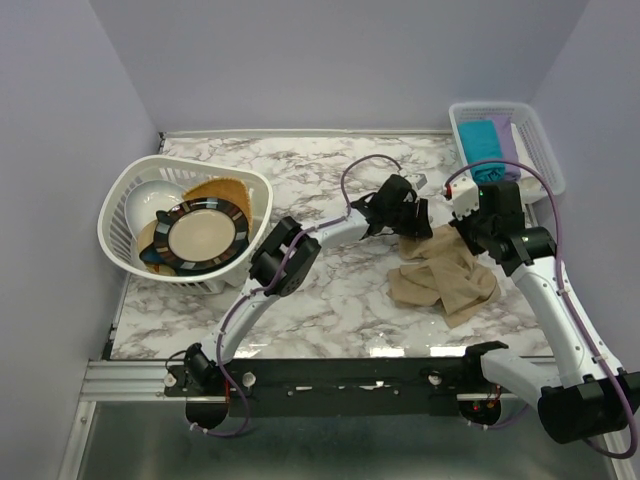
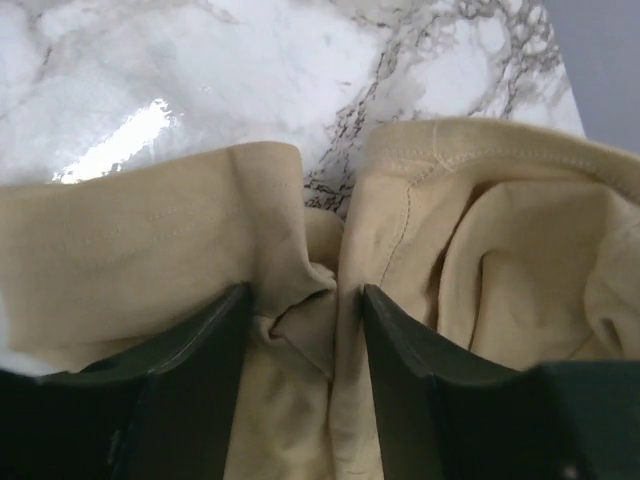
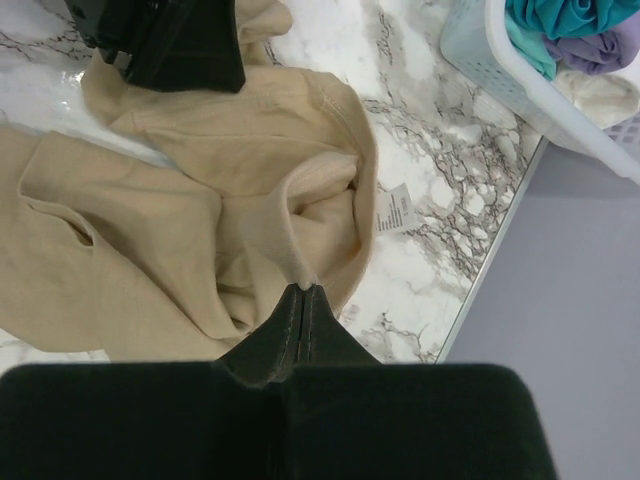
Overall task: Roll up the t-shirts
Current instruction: Flatten out the T-shirt at the center of the board.
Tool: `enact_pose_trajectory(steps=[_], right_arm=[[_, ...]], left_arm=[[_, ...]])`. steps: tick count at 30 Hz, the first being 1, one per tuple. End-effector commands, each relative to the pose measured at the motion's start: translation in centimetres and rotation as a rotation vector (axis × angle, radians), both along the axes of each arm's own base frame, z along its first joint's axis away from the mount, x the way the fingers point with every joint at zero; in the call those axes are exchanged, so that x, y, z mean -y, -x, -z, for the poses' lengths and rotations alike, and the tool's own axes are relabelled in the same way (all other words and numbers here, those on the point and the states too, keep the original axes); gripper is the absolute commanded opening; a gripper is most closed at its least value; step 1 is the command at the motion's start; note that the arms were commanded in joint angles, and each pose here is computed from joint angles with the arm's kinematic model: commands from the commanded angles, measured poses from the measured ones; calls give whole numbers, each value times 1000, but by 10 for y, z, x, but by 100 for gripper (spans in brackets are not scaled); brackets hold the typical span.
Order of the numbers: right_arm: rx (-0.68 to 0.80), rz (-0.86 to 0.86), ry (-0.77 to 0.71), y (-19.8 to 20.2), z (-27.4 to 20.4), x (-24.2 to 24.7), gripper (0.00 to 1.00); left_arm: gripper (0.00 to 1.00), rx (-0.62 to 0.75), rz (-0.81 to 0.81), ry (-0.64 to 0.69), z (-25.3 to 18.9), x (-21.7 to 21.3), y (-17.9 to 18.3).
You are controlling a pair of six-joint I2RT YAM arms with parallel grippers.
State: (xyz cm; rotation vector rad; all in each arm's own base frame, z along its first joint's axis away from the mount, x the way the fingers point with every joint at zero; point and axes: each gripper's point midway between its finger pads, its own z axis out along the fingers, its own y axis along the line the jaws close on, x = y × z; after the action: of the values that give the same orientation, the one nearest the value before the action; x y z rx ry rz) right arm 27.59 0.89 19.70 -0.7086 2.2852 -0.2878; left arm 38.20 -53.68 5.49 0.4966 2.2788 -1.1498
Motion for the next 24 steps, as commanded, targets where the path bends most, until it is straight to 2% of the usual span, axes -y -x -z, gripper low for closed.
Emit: enact_pose_trajectory(steps=[1,5,9,13,16,17,22,24], right_arm=[[-9,4,-46,7,-1,-4,0],[-19,5,-52,11,5,-4,0],[-33,5,-50,13,12,-4,0],[-38,10,-37,14,13,-1,0],[-41,14,-35,14,13,0,0],[-43,16,-36,14,13,0,0],[-56,28,-26,13,15,3,0],[-68,25,-24,13,18,2,0]], left_arm=[[49,11,-109,-58,17,-10,-21],[54,17,-120,-34,7,-12,-28],[35,33,-92,4,1,-8,-32],[27,12,-69,21,7,-4,-27],[49,6,-97,35,9,-1,-31],[60,13,-104,39,7,0,-34],[63,21,-93,79,4,12,-37],[57,9,-96,79,9,13,-35]])
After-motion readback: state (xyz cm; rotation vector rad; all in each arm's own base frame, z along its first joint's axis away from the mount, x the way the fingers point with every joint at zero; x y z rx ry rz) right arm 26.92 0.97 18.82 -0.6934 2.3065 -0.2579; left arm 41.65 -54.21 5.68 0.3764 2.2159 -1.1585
